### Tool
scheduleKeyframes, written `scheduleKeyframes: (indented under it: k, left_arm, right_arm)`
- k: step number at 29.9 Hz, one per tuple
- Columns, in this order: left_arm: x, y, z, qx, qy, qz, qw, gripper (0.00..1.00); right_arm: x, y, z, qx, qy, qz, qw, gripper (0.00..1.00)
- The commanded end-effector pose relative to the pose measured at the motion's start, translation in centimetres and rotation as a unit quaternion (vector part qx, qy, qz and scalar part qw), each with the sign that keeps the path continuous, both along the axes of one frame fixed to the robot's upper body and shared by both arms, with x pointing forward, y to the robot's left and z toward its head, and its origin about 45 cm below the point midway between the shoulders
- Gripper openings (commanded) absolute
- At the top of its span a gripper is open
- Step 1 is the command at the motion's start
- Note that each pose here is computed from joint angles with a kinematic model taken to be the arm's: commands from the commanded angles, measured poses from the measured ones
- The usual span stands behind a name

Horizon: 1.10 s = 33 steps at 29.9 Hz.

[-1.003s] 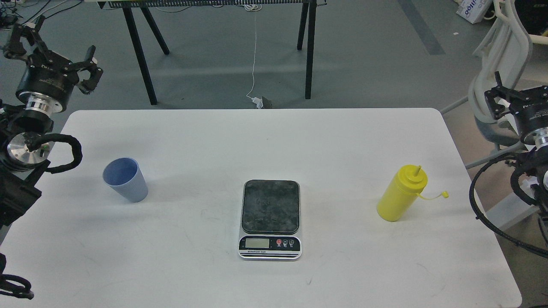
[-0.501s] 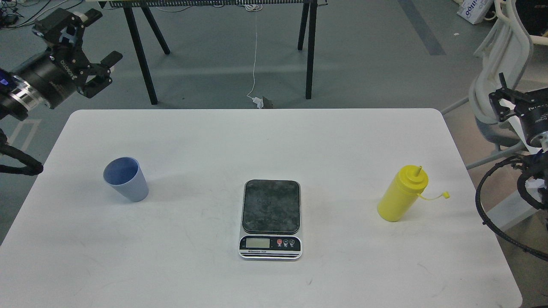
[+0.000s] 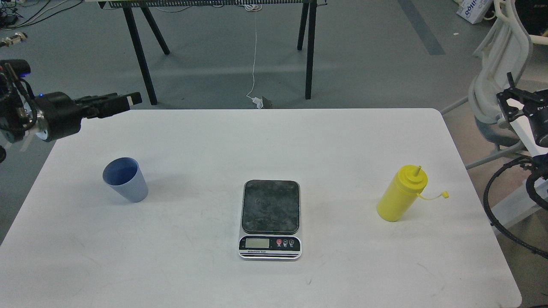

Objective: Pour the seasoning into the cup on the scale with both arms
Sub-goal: 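Reach the left gripper toward the blue cup and grasp it, then lift the blue cup with the left gripper and lower it onto the scale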

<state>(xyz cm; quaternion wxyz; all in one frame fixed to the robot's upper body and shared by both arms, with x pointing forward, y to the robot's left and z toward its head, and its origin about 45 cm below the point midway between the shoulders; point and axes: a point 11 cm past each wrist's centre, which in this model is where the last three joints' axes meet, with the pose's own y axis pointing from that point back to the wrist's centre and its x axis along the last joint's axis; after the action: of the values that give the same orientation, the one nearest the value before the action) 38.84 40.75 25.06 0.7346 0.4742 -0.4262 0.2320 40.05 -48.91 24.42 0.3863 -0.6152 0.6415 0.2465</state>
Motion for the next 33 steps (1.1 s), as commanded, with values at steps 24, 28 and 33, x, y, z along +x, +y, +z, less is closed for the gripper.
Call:
scheduleKeyframes:
  k: [24,28,33]
  left_arm:
    - [-4.2,4.7,-10.8,0.151,0.053,-0.015,0.987,0.19]
    - [-4.4,4.8,-11.1,0.152,0.059,-0.014,0.987,0.06]
    - [-3.8,4.5,-10.5,0.122,0.049,0.006,0.991,0.04]
  right_arm:
    - [-0.6,0.4,-0.3,-0.002,0.002,0.011,1.000,1.00]
    - [-0.6,0.4,-0.3,-0.003,0.002,0.010,1.000,1.00]
    - [-0.8,0.3,-0.5,-0.002,0.005,0.009,1.000,1.00]
